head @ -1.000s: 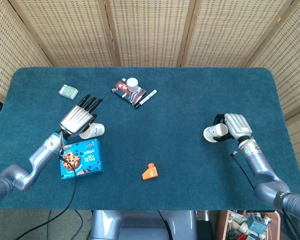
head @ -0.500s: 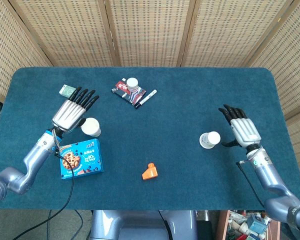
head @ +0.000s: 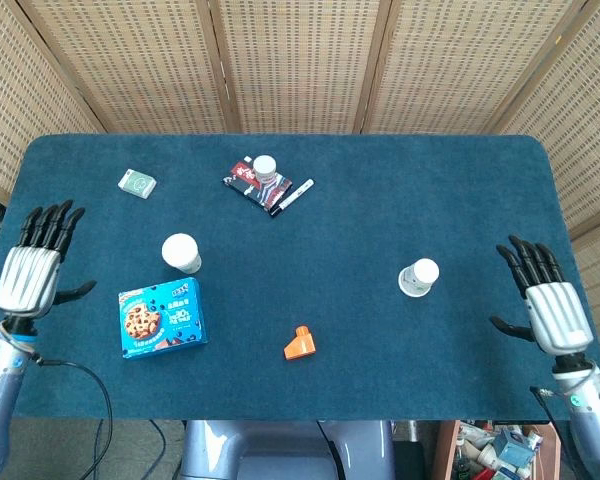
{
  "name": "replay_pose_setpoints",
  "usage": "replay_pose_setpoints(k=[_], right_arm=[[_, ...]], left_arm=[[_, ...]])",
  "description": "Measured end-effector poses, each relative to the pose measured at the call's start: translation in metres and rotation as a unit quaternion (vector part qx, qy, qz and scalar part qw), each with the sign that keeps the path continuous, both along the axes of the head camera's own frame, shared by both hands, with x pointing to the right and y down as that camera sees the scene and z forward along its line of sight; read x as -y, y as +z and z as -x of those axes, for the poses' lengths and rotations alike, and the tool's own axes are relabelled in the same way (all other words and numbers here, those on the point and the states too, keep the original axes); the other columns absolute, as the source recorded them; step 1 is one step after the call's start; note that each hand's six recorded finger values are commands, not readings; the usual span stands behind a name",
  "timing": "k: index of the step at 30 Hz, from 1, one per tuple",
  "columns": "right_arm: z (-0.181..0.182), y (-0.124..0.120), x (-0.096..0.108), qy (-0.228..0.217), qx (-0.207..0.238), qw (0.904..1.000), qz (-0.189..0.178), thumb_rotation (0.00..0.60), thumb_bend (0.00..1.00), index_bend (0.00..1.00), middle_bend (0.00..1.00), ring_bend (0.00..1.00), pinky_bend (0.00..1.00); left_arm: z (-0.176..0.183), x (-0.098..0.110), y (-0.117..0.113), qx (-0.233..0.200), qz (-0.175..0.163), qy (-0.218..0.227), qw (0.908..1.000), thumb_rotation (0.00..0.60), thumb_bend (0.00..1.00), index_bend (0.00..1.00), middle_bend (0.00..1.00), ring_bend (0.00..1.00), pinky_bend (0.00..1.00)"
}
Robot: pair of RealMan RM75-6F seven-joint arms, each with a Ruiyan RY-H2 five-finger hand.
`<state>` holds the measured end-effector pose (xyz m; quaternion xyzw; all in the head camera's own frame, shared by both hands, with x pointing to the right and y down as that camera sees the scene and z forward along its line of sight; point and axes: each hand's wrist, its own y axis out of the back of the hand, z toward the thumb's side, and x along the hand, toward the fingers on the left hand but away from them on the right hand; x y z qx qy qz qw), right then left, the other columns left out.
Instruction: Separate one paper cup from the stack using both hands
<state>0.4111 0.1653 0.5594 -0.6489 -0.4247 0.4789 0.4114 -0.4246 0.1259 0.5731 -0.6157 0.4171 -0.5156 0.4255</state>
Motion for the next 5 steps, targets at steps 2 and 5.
replay_pose_setpoints(k=[2,5], right_arm=[[-0.008,-0.009,-0.014,0.004,-0.004,0.9998,-0.021,0.600,0.00,0.00,0.00,0.00,0.00],[-0.017,-0.019,-0.031,0.007,-0.011,0.9989,-0.045,0.600,0.00,0.00,0.00,0.00,0.00]], left_arm=[[0.012,-0.018,-0.002,-0.003,0.008,-0.023,0.9997,0.600,0.06,0.00,0.00,0.00,0.00],[0.027,-0.042,-0.005,0.000,0.012,-0.050,0.9987,0.600,0.06,0.00,0.00,0.00,0.00]])
